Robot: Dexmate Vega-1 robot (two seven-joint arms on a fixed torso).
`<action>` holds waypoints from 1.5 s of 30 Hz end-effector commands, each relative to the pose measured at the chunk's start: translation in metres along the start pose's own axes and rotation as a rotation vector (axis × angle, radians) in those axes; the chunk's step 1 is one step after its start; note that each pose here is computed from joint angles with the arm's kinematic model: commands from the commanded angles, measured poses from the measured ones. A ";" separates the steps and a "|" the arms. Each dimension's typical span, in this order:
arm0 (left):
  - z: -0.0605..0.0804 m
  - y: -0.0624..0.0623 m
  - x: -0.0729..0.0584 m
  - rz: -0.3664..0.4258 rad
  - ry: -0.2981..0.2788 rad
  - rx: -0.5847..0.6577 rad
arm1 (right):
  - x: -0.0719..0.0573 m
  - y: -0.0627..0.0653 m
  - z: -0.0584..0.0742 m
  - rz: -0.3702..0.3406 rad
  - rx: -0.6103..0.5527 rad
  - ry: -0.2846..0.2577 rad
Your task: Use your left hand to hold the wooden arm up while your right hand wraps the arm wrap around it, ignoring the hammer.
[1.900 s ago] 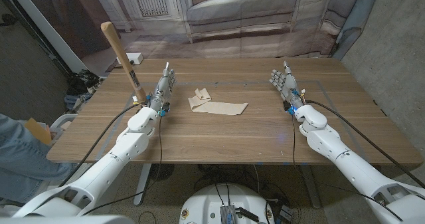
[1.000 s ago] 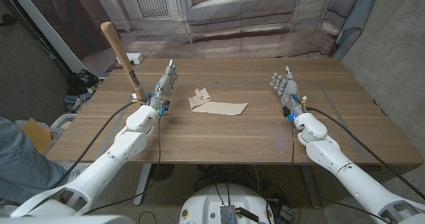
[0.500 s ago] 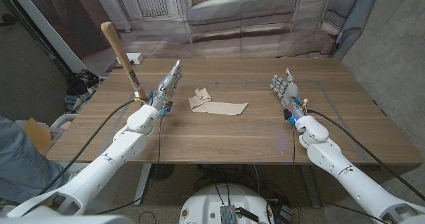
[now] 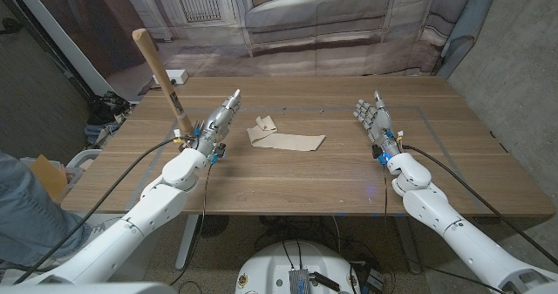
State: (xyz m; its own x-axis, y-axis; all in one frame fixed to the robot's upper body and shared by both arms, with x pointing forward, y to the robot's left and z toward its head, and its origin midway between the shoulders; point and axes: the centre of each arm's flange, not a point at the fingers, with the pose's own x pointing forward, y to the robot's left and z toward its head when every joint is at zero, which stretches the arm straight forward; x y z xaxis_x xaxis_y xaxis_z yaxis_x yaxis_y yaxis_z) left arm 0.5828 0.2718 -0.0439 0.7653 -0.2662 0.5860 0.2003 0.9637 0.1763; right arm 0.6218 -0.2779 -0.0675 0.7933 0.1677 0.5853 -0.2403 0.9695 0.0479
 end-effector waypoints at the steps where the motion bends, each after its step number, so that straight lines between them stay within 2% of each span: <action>1: 0.000 -0.006 -0.036 -0.001 -0.022 0.018 | -0.005 0.006 0.006 0.004 -0.023 -0.004; 10: -0.003 -0.020 -0.058 0.002 -0.011 0.020 | -0.007 0.004 0.013 0.026 -0.033 -0.010; 23: 0.002 -0.042 -0.088 0.012 0.034 0.049 | -0.009 -0.005 0.019 0.096 -0.019 -0.008; 28: -0.004 -0.036 -0.098 0.014 0.029 0.043 | -0.013 -0.003 0.019 0.077 -0.033 -0.028; 34: -0.006 -0.023 -0.110 0.003 0.036 0.009 | -0.016 0.009 0.019 0.060 -0.041 -0.025; 40: -0.007 -0.020 -0.131 0.003 0.051 0.008 | -0.016 0.019 0.017 0.056 -0.038 -0.022; 45: -0.005 -0.013 -0.148 0.036 0.053 0.027 | -0.015 0.027 0.013 0.058 -0.037 -0.009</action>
State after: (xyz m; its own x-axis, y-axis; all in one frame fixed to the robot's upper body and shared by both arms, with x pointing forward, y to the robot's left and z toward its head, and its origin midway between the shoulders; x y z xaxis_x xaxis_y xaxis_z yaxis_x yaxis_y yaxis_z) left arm 0.4935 0.2796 -0.1200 0.7916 -0.2572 0.5542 0.1821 0.9652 0.1878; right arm 0.5979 -0.2732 -0.0602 0.7641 0.2217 0.6058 -0.2673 0.9635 -0.0155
